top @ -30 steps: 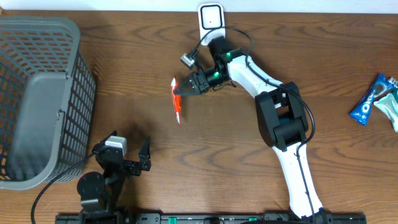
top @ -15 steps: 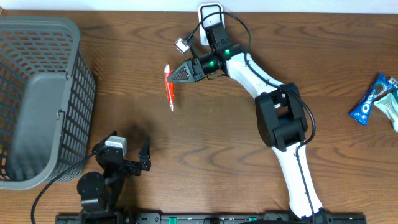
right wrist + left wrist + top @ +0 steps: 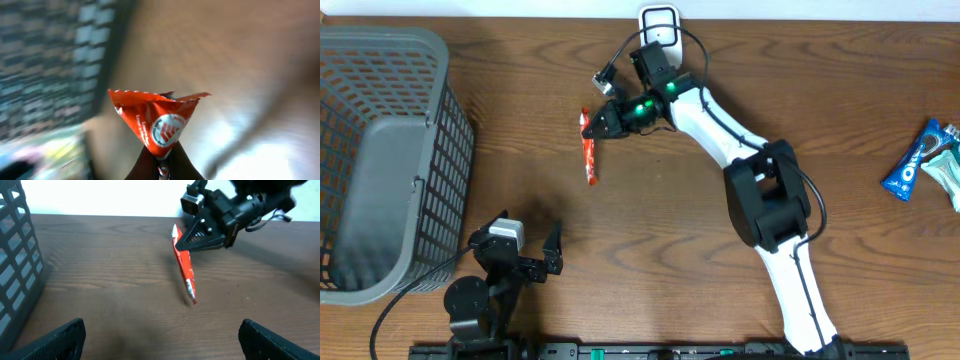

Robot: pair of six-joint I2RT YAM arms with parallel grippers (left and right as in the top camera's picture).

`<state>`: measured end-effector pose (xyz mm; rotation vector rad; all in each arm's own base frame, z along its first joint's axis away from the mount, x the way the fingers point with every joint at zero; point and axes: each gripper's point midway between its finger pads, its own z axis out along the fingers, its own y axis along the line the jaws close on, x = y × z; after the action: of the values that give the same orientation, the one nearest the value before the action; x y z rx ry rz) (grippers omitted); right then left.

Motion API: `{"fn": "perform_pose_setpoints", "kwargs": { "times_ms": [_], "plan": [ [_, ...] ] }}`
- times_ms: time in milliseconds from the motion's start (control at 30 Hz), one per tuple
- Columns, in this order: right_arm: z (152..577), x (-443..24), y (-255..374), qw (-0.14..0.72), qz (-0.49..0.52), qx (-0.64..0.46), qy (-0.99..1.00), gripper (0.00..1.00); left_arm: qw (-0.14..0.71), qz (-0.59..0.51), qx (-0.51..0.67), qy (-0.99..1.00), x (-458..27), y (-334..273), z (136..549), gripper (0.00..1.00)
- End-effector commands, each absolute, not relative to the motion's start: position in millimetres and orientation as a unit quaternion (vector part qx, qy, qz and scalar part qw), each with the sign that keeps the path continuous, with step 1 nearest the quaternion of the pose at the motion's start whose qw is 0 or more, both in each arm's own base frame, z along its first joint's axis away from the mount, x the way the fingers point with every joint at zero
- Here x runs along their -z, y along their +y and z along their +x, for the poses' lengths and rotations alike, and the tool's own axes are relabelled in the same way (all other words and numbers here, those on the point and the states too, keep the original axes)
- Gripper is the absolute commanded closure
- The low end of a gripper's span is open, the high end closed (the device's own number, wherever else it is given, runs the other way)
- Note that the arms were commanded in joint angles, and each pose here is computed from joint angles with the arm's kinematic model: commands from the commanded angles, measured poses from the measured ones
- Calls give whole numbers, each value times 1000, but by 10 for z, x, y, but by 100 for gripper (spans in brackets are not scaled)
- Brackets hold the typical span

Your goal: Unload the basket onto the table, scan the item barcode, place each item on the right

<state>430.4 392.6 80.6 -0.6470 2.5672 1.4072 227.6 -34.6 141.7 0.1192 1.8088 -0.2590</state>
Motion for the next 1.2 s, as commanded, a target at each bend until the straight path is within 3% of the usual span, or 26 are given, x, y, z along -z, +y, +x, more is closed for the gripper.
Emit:
{"fn": "perform_pose_setpoints", "kwargs": {
  "times_ms": [0,333,533,767,1000,1167],
  "plan": [
    [4884,-1334,3565,240,-168,-310,905,99,602,56,111,788,-1317,-351,2275,2],
    [5764,-1835,2709,399,83,-187,894,99,602,57,111,788,-1317,-352,2275,2],
    [6175,-1930,2406,446,214,-227,839,99,602,57,111,788,-1317,-352,2275,2],
    [6585,-1481,2054,422,398,-306,755,99,602,57,111,788,-1317,-352,2275,2],
    [6707,-1007,1952,383,487,-337,709,98,602,56,111,788,-1317,-351,2275,2],
    [6735,-962,1939,387,490,-339,703,98,602,57,111,788,-1317,-352,2275,2]
  ]
}}
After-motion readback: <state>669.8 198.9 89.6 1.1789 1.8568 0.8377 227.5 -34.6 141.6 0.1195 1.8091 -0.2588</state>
